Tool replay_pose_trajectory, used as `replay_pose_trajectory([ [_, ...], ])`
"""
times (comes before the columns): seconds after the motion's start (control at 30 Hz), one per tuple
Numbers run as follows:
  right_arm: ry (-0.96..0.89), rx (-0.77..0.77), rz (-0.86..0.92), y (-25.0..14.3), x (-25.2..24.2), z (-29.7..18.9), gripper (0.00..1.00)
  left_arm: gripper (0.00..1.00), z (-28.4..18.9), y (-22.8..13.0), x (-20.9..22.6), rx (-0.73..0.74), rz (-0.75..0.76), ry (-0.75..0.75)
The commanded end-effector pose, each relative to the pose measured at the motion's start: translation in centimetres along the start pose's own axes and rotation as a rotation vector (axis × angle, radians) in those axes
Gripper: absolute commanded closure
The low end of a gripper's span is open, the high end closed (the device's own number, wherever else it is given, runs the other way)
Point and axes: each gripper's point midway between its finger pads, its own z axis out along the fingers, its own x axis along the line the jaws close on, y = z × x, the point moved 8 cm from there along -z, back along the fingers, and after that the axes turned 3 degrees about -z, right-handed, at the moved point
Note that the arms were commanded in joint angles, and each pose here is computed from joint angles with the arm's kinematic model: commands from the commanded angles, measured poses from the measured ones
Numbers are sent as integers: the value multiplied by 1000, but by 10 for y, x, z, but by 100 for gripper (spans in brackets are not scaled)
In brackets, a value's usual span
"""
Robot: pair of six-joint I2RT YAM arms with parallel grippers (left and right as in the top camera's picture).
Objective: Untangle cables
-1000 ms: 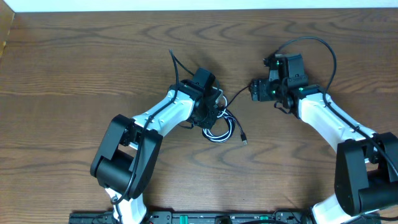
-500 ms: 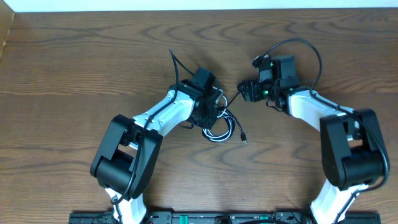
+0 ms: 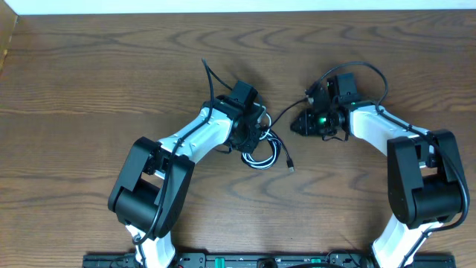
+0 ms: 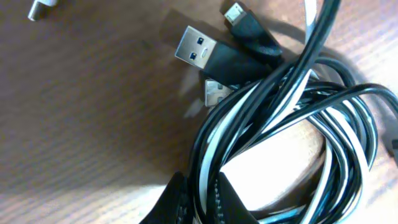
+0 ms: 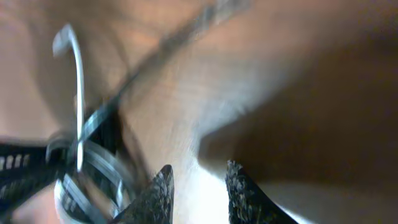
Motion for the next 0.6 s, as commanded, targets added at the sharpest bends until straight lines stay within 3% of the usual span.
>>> replay_pose_trajectory([
  [0.0, 10, 67, 58, -14, -3, 4, 73, 92, 0, 6, 4, -25, -24, 47],
  [0.23, 196, -71, 5, 26, 24, -11, 66, 93, 0, 6, 3, -24, -9, 43],
  [0.33, 210, -178, -7, 46, 29, -15, 72, 93, 0, 6, 3, -22, -8, 41],
  [0.57, 45, -339, -51, 67, 30, -9, 84, 93, 0, 4, -4, -7, 79, -30],
])
